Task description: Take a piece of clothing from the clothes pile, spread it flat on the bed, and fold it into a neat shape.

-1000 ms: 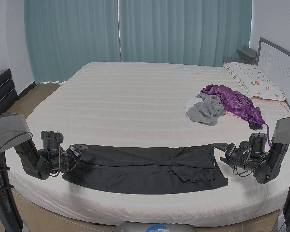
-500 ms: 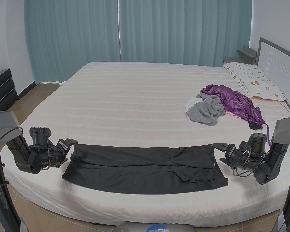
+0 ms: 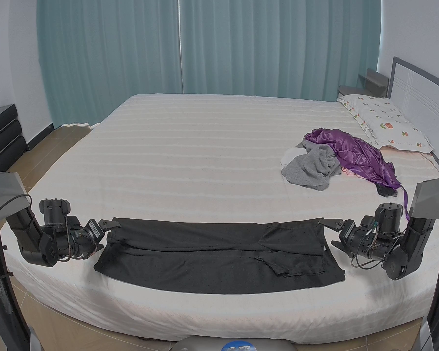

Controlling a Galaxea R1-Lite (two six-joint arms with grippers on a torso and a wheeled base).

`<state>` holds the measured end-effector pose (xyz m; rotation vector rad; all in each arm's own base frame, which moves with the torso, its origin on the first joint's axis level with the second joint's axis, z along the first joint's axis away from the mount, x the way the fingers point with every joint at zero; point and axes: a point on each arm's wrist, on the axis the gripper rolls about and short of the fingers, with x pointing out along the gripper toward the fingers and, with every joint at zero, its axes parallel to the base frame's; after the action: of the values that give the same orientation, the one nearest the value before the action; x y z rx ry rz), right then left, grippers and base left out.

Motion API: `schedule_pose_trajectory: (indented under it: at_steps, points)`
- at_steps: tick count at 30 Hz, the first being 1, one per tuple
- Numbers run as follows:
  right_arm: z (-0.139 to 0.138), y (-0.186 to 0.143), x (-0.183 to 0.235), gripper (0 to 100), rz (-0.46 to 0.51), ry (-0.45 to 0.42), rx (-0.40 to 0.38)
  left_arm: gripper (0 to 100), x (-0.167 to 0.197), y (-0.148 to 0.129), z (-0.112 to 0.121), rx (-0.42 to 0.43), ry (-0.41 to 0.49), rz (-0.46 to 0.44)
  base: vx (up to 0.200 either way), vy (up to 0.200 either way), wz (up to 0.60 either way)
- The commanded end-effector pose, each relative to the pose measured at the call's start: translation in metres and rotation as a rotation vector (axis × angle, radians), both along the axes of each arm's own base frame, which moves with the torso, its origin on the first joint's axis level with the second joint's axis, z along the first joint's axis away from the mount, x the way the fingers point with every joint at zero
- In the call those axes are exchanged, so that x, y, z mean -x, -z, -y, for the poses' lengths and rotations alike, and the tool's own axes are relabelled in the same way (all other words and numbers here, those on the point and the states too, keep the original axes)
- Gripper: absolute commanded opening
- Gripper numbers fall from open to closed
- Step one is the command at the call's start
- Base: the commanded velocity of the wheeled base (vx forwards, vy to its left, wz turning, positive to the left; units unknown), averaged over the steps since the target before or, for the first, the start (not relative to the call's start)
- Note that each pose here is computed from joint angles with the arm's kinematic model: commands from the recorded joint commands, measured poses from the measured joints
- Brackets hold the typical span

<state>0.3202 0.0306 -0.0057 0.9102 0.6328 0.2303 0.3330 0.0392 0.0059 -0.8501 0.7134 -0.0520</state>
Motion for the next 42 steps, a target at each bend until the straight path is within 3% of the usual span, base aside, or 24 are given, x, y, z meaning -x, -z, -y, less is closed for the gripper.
schedule_pose_trajectory:
  at_steps: [1, 10, 11, 20, 28, 42]
  points:
    - [-0.001, 0.003, 0.000, 100, -0.008, -0.003, 0.000, 100, -0.001, 0.009, 0.008, -0.001, 0.028, -0.023, 0.000, 0.000, 0.00]
    - [-0.001, 0.002, 0.000, 100, -0.006, -0.005, 0.000, 100, -0.005, 0.016, 0.015, -0.037, 0.065, 0.001, 0.000, 0.000, 0.00]
    - [-0.001, 0.003, 0.000, 100, -0.009, -0.005, 0.000, 0, -0.005, 0.018, 0.014, -0.041, 0.062, 0.005, 0.000, 0.000, 0.00]
    - [0.000, 0.003, 0.000, 100, -0.008, -0.003, -0.001, 0, 0.005, 0.016, 0.004, -0.066, 0.036, 0.018, 0.000, 0.000, 0.00]
    - [0.000, 0.003, 0.000, 100, -0.008, -0.002, -0.001, 0, 0.012, -0.003, 0.005, -0.074, 0.035, 0.061, 0.000, 0.000, 0.00]
    - [0.000, 0.003, 0.000, 100, -0.009, -0.002, -0.001, 0, 0.009, 0.013, 0.000, -0.086, 0.011, 0.016, 0.000, 0.000, 0.00]
